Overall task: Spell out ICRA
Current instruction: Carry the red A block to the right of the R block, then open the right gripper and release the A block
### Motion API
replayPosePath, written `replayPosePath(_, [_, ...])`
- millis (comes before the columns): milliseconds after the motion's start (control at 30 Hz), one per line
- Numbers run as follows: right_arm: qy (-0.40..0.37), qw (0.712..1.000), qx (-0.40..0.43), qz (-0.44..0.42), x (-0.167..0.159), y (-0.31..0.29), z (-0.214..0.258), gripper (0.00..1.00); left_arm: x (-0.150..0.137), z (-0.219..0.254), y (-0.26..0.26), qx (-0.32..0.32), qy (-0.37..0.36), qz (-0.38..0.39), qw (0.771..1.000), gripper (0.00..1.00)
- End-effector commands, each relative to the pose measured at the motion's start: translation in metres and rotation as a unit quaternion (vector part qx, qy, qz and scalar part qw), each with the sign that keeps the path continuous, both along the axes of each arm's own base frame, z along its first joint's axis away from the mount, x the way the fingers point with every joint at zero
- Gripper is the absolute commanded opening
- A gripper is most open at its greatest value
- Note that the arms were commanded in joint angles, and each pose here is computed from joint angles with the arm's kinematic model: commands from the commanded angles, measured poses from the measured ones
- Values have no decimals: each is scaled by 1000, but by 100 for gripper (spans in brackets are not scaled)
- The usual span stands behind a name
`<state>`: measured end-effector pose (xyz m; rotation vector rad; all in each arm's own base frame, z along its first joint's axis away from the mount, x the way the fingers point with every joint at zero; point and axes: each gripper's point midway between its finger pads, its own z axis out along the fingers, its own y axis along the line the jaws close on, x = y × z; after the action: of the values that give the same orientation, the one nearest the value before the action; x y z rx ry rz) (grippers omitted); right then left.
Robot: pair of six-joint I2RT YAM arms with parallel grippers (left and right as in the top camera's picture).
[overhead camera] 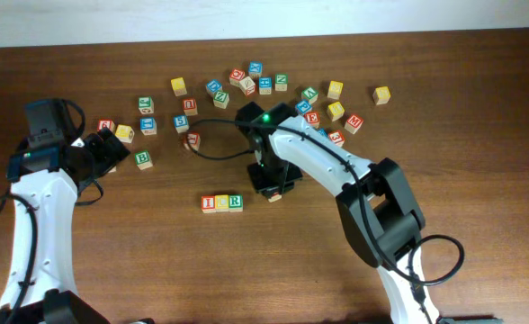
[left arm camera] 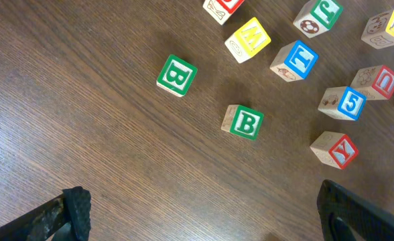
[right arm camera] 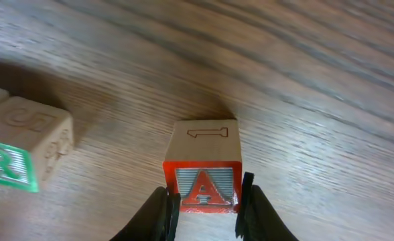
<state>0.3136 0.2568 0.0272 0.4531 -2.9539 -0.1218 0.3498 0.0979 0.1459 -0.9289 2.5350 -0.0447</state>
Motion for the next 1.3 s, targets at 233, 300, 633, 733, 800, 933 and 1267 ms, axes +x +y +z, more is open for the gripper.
replayPosePath(233, [3, 1000, 5, 3, -5, 7, -2, 48, 0, 0, 1, -4, -1, 3, 1000, 99])
replayPosePath(300, [-5, 1000, 4, 3, -1, 7, -3, 53, 0, 0, 1, -4, -1, 3, 1000, 99])
replayPosePath(633, [-73, 997, 8, -14, 39, 1, -5, 65, 0, 0, 1, -4, -1, 3, 1000, 99])
replayPosePath(733, [-83, 995, 14, -50, 55, -11, -5, 65, 0, 0, 1, -4, -1, 3, 1000, 99])
replayPosePath(800, [-82, 995, 12, -58, 59, -17, -5, 65, 0, 0, 1, -4, -1, 3, 1000, 99])
replayPosePath(933, [-78, 995, 8, -68, 61, -27, -6, 66, 0, 0, 1, -4, -1, 3, 1000, 99])
replayPosePath(1267, [-95, 993, -17, -71, 68, -39, -7, 96, 0, 0, 1, -4, -1, 3, 1000, 99])
